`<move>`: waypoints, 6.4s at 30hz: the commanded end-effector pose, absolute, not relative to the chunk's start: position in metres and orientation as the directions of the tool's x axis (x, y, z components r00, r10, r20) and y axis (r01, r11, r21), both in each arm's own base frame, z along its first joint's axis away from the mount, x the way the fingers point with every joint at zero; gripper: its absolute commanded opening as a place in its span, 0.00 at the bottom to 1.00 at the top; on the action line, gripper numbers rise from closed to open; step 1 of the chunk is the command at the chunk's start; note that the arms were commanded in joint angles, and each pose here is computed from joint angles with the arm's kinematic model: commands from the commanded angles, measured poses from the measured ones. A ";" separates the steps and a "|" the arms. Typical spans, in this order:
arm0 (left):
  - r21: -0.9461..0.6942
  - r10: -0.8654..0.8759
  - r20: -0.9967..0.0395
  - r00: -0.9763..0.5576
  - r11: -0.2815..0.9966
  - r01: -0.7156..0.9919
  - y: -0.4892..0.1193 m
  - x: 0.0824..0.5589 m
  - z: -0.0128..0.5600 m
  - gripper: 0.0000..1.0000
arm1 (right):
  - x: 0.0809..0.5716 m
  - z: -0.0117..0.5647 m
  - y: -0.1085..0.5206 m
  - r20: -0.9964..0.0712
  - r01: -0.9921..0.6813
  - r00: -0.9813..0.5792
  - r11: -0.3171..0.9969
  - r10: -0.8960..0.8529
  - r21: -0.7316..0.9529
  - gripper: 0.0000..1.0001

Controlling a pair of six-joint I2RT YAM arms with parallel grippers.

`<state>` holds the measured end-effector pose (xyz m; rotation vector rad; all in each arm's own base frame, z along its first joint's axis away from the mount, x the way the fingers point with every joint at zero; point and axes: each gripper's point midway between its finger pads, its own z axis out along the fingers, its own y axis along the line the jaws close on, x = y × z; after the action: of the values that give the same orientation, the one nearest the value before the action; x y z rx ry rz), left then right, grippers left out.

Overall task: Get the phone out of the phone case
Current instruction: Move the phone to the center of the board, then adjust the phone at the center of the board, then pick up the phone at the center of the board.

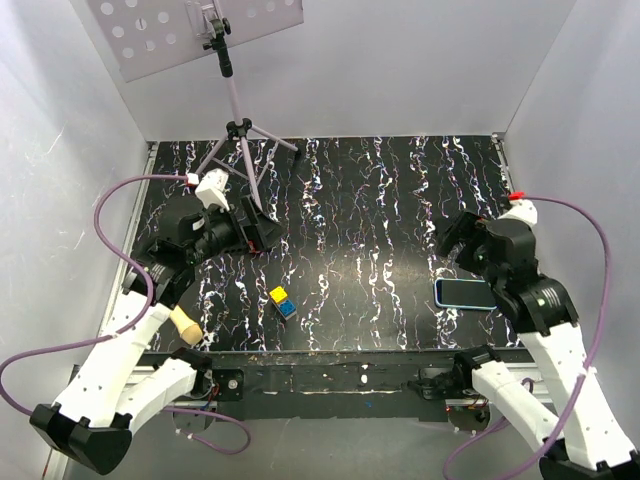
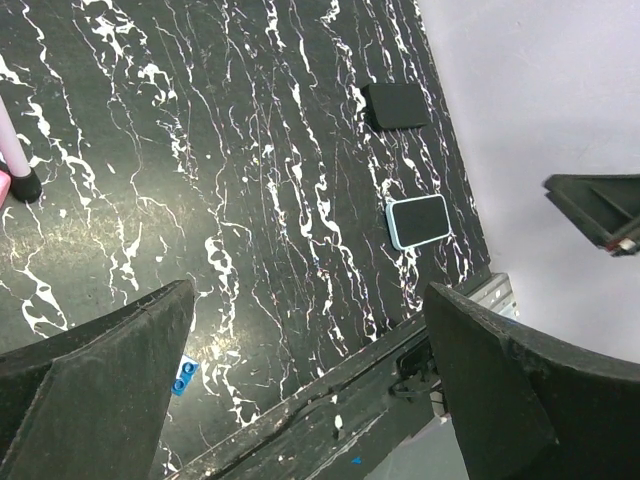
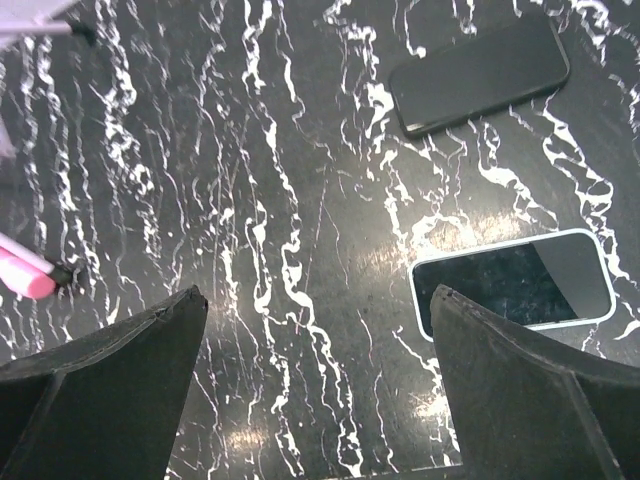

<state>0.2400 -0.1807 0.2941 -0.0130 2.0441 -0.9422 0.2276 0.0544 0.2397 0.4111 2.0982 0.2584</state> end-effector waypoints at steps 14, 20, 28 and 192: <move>-0.609 -0.349 -0.731 -0.587 0.721 0.331 -0.181 0.239 0.307 1.00 | 0.271 0.224 0.025 -0.705 0.369 -0.454 0.835 0.545 0.408 0.98; -0.624 -0.344 -0.717 -0.606 0.705 0.337 -0.184 0.231 0.302 1.00 | 0.288 0.183 -0.025 -0.601 0.596 -0.363 0.673 0.712 0.438 0.96; -0.621 -0.336 -0.721 -0.606 0.703 0.348 -0.179 0.217 0.298 1.00 | 0.289 0.119 -0.091 -0.496 0.820 -0.279 0.473 0.822 0.323 0.95; -0.681 -0.201 -0.596 -0.777 0.640 0.357 -0.229 0.169 0.206 0.86 | 0.203 0.245 0.368 -0.086 0.024 -0.958 0.378 0.272 0.925 0.01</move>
<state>0.1799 -0.2263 0.2107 0.0715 2.1986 -1.0770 0.1977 0.3466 0.1908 0.2924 2.5629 1.4693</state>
